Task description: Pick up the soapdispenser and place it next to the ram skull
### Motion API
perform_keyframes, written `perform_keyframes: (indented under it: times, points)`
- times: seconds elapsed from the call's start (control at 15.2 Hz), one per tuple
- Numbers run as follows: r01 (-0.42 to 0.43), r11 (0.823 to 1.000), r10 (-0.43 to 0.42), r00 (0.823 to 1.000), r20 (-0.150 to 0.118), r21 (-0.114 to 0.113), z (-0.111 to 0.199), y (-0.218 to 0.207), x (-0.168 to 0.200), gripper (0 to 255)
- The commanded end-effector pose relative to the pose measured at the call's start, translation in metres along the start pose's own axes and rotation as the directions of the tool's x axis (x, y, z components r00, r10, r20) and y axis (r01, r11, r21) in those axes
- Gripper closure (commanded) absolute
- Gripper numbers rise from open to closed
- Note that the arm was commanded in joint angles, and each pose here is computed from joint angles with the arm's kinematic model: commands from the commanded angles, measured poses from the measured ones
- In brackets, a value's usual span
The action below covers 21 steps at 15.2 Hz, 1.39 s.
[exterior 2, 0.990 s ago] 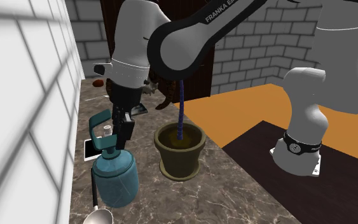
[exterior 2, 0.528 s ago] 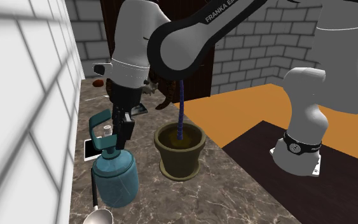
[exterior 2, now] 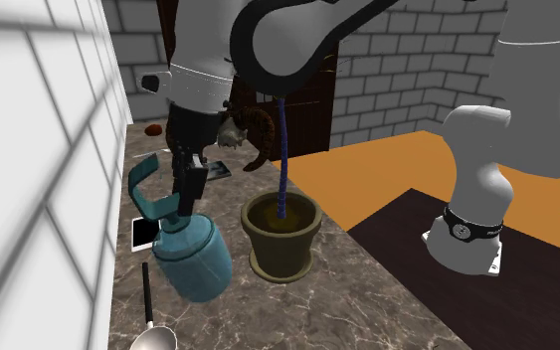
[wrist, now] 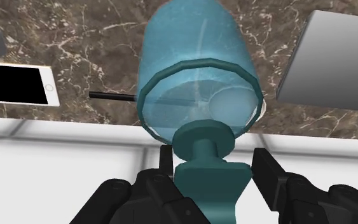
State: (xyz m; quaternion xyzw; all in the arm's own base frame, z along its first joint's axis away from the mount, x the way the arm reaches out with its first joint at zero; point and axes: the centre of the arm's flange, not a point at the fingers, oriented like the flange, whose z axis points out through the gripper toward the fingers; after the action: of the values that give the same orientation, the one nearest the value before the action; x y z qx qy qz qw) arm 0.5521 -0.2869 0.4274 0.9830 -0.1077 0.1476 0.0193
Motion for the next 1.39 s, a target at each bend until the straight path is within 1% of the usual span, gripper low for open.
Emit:
perform_keyframes:
  times: [0.0, 1.32]
  points:
    - [0.000, 1.000, 0.000, 1.000, -0.001, 0.000, -0.010, 0.000, 0.004, 255]
    - [0.000, 1.000, 0.000, 1.000, -0.001, 0.000, -0.111, 0.000, 0.035, 255]
